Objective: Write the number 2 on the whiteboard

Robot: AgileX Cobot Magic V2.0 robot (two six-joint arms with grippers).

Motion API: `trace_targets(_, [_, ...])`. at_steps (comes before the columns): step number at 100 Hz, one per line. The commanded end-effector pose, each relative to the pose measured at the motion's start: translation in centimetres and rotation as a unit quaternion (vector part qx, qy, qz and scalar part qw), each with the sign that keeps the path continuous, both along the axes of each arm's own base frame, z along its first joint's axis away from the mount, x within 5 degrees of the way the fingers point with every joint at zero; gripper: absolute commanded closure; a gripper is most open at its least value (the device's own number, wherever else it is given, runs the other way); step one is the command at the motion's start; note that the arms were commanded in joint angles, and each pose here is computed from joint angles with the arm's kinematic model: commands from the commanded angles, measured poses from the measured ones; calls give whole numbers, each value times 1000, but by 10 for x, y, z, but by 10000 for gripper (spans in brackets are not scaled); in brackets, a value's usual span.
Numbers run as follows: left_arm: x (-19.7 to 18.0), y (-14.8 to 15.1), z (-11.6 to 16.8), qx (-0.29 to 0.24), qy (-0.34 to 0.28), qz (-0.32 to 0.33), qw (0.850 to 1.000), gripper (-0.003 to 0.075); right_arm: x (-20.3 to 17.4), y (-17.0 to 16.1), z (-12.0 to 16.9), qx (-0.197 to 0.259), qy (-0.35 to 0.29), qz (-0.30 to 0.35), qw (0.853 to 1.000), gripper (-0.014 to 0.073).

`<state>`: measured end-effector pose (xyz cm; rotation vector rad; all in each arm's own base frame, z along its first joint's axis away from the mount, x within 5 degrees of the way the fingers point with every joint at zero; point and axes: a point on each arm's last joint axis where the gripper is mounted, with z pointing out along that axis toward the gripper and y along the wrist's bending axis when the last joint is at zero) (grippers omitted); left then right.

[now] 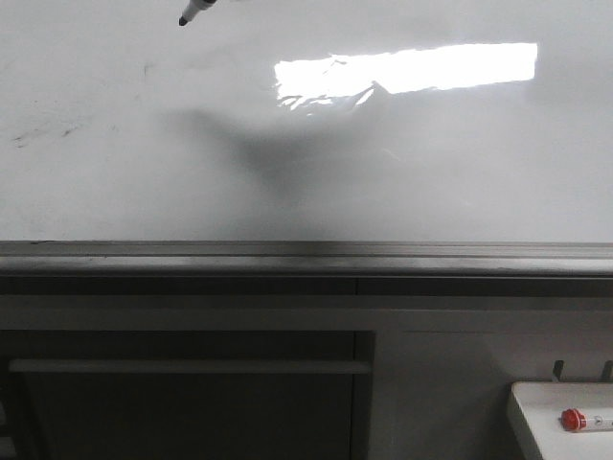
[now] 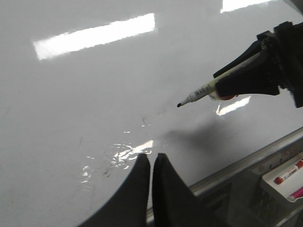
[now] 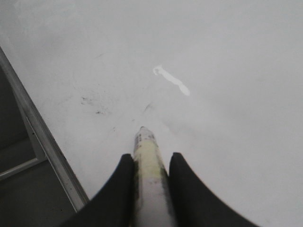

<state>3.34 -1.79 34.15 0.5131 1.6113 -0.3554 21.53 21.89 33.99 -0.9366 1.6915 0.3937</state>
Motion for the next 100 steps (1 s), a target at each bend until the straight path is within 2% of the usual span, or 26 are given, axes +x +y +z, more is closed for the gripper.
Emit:
trace_targets(1, [-1,-2,14,-41,-26,-8,999,741,4,0,25,29,-57,-1,998,673])
trace_targets(34, [-1,-2,14,-46,-23,-11,999,741,14,-1,17,0,-51,-8,999,673])
trace_targets(100, [-1,-2,14,-47,-23,-11,999,741,38,-21,8,-14,-38,-56,998,673])
